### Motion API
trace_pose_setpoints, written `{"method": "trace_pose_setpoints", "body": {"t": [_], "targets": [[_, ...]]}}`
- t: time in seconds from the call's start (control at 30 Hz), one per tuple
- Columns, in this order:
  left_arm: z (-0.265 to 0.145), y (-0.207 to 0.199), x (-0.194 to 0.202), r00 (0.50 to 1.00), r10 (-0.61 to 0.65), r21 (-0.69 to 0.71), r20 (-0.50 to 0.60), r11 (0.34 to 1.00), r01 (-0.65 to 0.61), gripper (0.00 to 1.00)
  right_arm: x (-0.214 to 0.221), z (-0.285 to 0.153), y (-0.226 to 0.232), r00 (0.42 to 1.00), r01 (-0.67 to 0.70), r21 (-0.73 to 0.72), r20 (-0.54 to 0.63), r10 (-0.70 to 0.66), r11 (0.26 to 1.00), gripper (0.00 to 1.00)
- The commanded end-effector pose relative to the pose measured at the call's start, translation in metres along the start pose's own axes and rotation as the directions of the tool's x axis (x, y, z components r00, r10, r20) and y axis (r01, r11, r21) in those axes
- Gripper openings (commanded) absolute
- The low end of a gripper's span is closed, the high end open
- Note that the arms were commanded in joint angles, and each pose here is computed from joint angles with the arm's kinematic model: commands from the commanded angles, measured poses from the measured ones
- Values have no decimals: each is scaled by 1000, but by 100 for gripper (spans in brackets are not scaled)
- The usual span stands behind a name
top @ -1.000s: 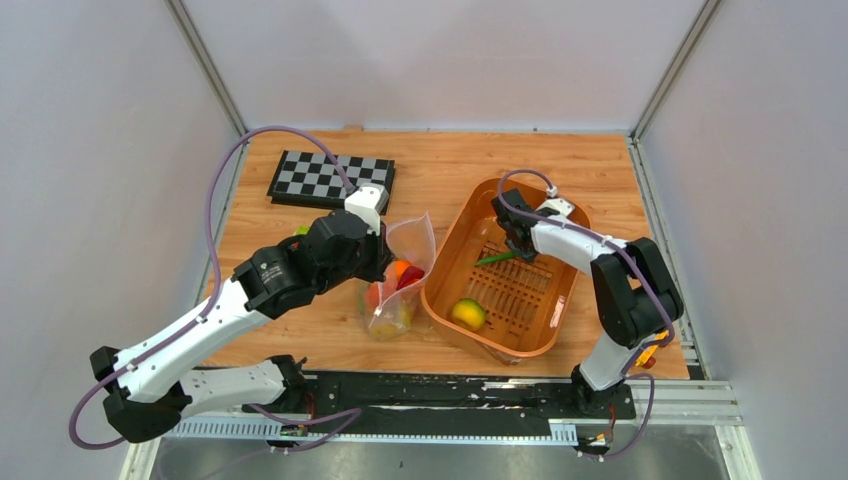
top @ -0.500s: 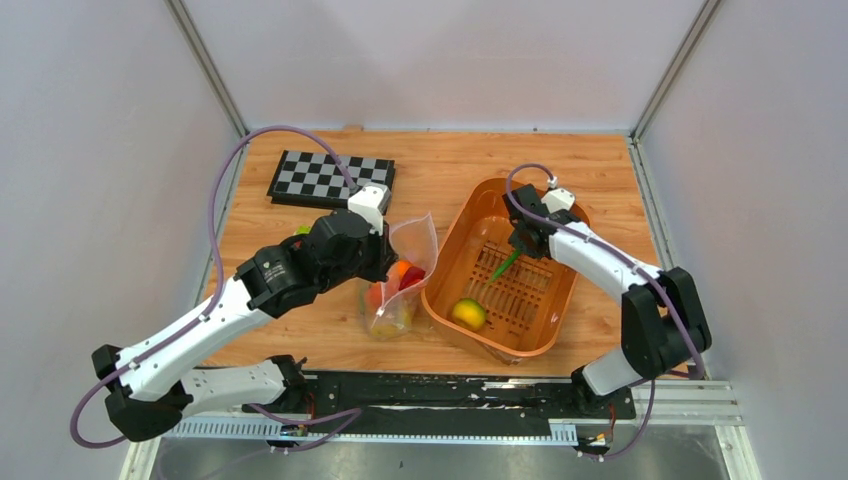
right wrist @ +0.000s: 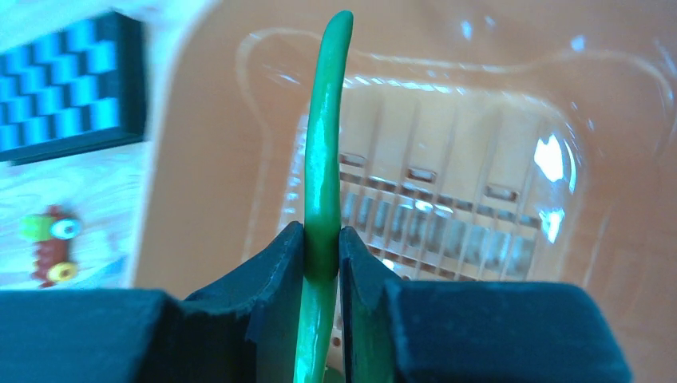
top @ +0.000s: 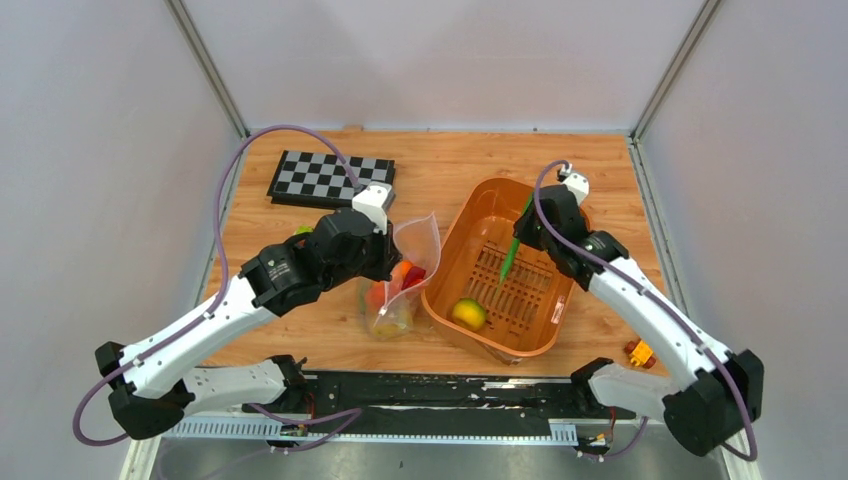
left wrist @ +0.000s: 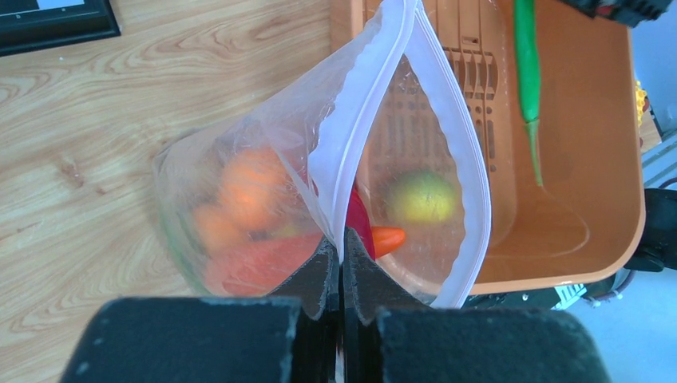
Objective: Place the food in the zip-top bag and seal the zipper
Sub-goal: Pick up the fake vegetable from the bin, then place the fake vegetable in the zipper food storage bag.
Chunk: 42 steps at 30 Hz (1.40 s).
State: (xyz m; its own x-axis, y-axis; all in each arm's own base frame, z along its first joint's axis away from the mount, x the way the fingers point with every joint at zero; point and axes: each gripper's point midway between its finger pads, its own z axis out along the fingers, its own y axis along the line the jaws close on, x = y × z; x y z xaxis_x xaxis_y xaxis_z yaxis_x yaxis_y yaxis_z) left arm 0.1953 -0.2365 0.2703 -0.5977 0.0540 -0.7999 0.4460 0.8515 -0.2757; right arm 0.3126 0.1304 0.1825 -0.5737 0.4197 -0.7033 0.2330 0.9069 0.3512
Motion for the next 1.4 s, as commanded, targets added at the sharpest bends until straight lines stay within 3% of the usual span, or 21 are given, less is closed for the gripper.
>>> {"method": "trace_pose_setpoints", "body": {"t": [0.0,0.2,0.37,0.57,0.83,0.93,1.13,1.37], "targets": [[1,-9,-12,999,-25,41,43,999,23,1,-40,-41,45,989,49,-259,146,-10,965,0],[2,-17,-13,999,-34,74,40,997,31,1,-73,-108,98,956,134,-479,295,15,867,0],[1,-22,-16,998,-42,98,40,994,38,1,-106,-167,144,871,276,-507,490,10,817,0],[-5,-23,-19,996,-64,112,59,992,57,1,-115,-196,191,807,312,-536,585,79,784,0],[-15,-21,-21,993,-86,124,82,989,76,2,-100,-190,224,722,240,-532,657,217,812,0],[-17,-21,-20,992,-94,131,81,988,83,2,-93,-178,231,702,249,-499,684,200,830,0],[-24,-20,-25,987,-116,136,112,986,100,2,-61,-144,227,711,241,-440,687,151,865,0],[-26,-17,-33,980,-131,123,149,986,114,2,-31,-136,235,718,292,-401,692,78,868,0]]}}
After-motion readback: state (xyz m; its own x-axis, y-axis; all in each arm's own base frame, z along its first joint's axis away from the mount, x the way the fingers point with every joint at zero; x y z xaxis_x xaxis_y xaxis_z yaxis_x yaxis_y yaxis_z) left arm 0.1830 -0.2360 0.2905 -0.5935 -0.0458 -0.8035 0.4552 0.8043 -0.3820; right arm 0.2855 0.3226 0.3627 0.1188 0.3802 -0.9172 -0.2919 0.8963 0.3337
